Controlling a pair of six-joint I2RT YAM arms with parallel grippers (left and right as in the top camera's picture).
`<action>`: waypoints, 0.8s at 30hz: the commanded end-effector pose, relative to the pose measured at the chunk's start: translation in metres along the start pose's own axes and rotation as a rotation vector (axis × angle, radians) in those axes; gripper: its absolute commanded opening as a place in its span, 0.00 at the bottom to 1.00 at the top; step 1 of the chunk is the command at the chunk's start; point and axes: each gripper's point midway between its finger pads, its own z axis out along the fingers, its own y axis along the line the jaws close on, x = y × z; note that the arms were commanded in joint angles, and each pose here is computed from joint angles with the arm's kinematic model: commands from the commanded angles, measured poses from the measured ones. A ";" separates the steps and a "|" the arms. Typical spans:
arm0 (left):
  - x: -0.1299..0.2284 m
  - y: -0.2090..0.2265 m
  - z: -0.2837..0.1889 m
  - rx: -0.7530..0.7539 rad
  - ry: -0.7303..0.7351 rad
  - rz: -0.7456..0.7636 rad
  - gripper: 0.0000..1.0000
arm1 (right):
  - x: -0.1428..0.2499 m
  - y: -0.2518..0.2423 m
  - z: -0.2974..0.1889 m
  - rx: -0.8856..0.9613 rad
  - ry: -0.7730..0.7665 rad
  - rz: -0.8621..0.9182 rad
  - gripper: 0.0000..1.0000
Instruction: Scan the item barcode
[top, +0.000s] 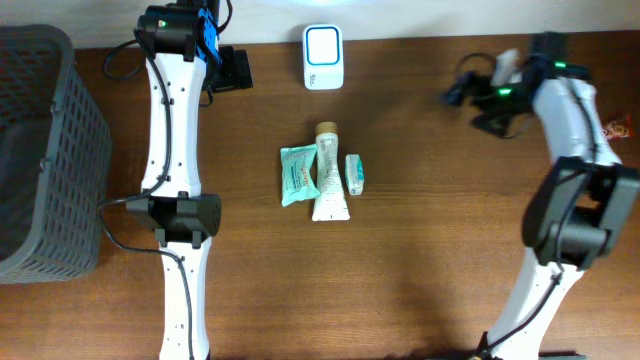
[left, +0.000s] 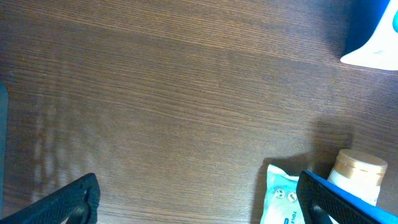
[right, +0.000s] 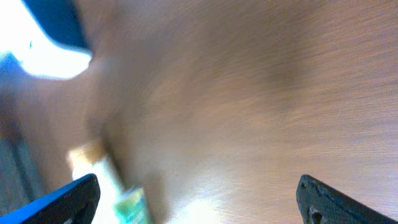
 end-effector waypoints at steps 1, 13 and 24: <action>0.001 0.002 0.005 0.002 0.012 0.004 0.99 | 0.052 0.052 0.027 -0.040 0.165 -0.198 0.99; 0.001 0.002 0.005 0.002 0.012 0.004 0.99 | 0.160 0.077 0.058 0.289 0.474 -0.409 0.75; 0.001 0.002 0.005 0.002 0.012 0.004 0.99 | 0.196 0.111 0.073 0.241 0.534 -0.491 0.69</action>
